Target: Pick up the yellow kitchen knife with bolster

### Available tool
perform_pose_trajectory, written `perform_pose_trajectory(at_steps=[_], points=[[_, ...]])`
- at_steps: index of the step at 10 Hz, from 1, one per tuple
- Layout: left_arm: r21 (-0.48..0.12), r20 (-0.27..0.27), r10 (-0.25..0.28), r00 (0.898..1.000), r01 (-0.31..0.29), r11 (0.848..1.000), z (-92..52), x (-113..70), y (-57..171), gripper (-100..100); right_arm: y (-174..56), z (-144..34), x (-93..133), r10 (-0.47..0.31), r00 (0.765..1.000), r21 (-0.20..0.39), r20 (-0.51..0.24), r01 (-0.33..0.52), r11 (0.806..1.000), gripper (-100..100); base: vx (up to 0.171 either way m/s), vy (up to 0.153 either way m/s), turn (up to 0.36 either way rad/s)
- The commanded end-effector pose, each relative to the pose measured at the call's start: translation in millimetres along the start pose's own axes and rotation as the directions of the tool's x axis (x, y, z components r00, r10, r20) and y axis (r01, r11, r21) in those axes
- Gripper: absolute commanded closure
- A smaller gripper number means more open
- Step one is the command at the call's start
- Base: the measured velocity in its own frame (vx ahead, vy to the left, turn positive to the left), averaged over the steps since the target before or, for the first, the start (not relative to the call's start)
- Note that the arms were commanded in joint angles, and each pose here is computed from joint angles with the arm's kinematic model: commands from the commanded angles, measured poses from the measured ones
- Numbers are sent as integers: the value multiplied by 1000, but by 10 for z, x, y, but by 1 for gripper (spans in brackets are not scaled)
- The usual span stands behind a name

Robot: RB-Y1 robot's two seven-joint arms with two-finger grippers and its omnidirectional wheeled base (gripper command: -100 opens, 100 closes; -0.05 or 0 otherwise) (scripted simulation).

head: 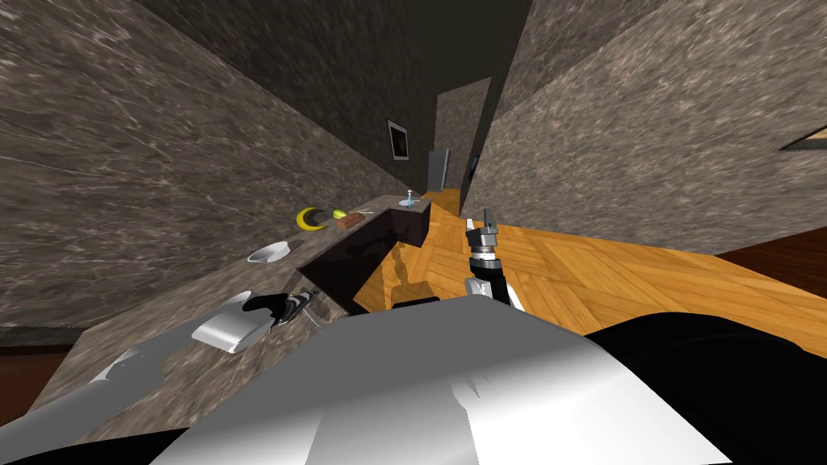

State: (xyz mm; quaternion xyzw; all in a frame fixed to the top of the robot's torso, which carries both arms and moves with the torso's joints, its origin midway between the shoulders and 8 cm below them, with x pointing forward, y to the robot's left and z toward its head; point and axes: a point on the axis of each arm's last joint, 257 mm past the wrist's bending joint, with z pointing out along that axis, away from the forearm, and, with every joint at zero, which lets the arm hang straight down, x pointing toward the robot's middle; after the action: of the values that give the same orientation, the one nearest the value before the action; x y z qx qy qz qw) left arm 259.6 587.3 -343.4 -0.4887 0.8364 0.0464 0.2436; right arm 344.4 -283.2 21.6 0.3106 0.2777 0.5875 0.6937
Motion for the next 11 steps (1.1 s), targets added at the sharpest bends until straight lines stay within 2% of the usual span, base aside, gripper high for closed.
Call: perform_pose_trajectory(at_steps=[1, 2, 6, 7, 8, 9, 10, 11], points=[[0, 0, 0, 1000, 0, 1000, 0, 0, 0, -100, 0, 0, 0, 0, 1000, 0, 0, 0, 1000, 0, 14, 11, -16], [0, 0, 0, 1000, 0, 1000, 5, 1, 4, 100, 0, 0, 0, 0, 1000, 0, 0, 0, 1000, 0, 0, 0, 0], [0, 0, 0, 1000, 0, 1000, 4, -1, 5, 100, 0, 0, 0, 0, 1000, 0, 0, 0, 1000, 0, 0, 1, 1], [0, 0, 0, 1000, 0, 1000, 4, -1, 4, 0, 0, 0, 0, 0, 1000, 0, 0, 0, 1000, 0, 0, 0, 0], [5, -2, 11, 1000, -11, 1000, -80, -45, -104, 100, 0, 0, 0, 0, 1000, 0, 0, 0, 1000, 0, -27, -10, 116], [8, -3, 18, 1000, -18, 1000, -131, -63, -161, 100, 0, 0, 0, 0, 1000, 0, 0, 0, 1000, 0, -38, -22, 125], [8, -1, 14, 1000, -14, 1000, -94, -61, -134, 100, 0, 0, 0, 0, 1000, 0, 0, 0, 1000, 0, -16, -12, 21], [7, -1, 14, 1000, -14, 1000, -98, -61, -137, 0, 0, 0, 0, 0, 1000, 0, 0, 0, 1000, 0, 0, 0, 0]])
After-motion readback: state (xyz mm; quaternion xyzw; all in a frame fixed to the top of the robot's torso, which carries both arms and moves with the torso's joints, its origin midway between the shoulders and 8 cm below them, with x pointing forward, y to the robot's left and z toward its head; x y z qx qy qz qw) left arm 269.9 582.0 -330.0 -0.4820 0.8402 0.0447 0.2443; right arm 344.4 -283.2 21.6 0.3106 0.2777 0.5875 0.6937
